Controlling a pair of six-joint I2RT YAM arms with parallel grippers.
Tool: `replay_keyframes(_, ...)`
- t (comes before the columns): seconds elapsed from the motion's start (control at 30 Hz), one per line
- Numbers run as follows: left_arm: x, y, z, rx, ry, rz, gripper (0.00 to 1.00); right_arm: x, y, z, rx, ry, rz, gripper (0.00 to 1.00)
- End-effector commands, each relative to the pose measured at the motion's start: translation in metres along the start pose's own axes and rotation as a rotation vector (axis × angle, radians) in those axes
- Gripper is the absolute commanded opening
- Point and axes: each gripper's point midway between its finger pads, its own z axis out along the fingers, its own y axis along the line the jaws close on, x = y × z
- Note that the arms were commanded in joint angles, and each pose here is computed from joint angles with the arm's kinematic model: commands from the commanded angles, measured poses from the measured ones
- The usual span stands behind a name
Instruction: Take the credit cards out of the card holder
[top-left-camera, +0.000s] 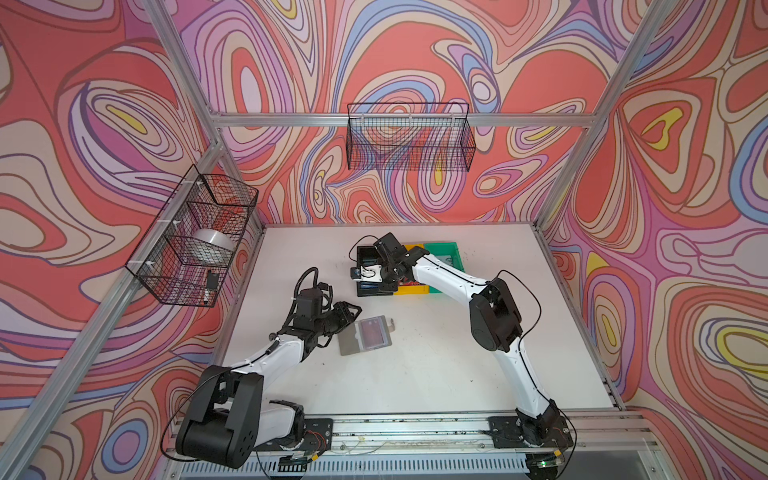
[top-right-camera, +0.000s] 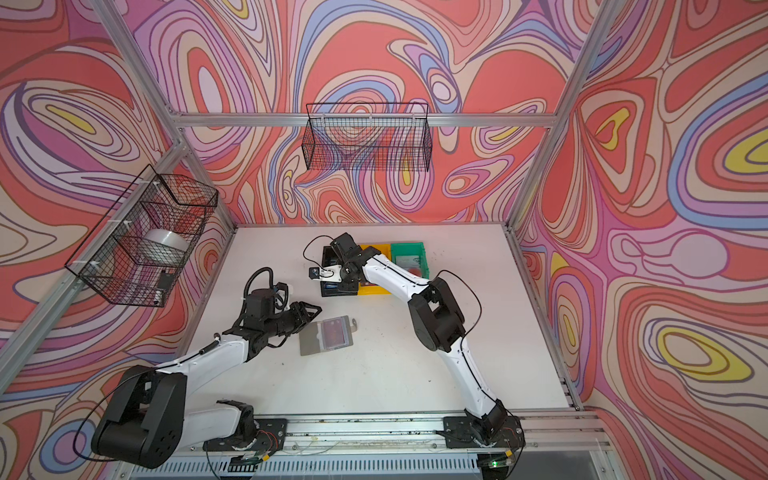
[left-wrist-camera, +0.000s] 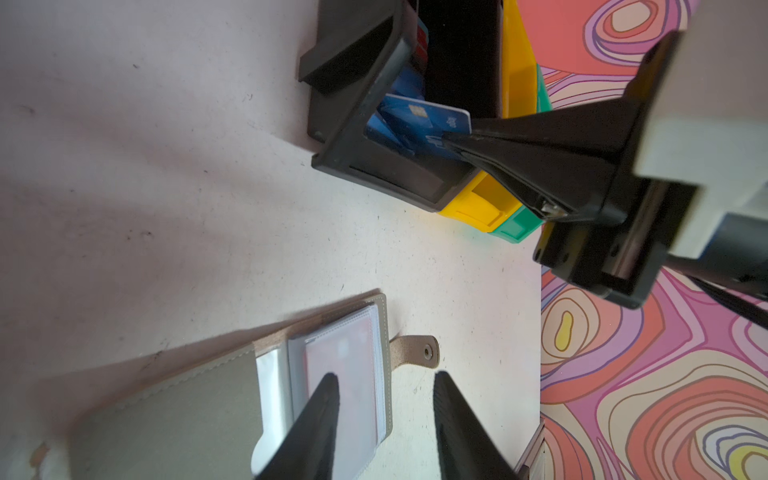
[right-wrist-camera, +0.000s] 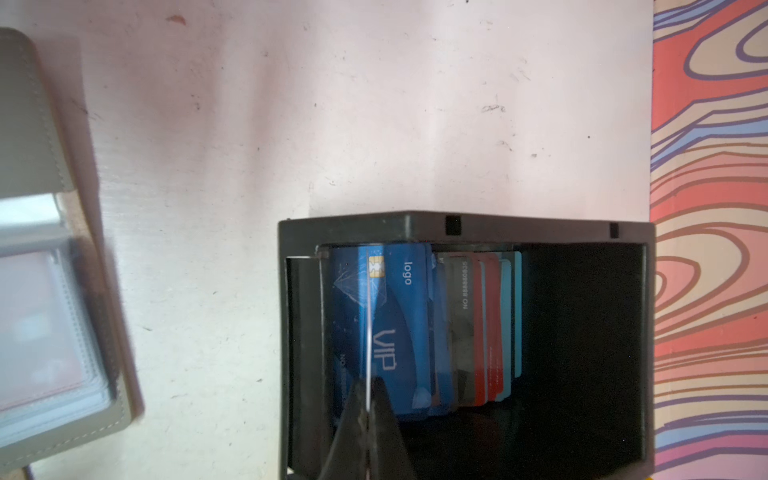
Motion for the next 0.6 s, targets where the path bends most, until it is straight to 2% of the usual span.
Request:
replay_keyframes(0.0, -0.004, -0.001, -0.006, -0.011, -0.025, 0.016, 0.41, 0.007, -0.001, 0.004, 0.028, 0.012, 0.023, 0.06)
replay_keyframes(0.47, 0.001, 0.004, -0.018, -0.036, -0.049, 0.028, 0.42, 0.011, -0.002, 0.008, 0.024, 0.029, -0.005, 0.04)
replay_keyframes(0.53, 0.001, 0.005, -0.018, -0.038, -0.050, 0.028, 0.42, 0.010, -0.002, 0.008, 0.027, 0.027, -0.005, 0.07)
replay_keyframes(0.57, 0.001, 0.005, -0.018, -0.037, -0.050, 0.025, 0.42, 0.010, -0.004, 0.008, 0.032, 0.027, -0.005, 0.12)
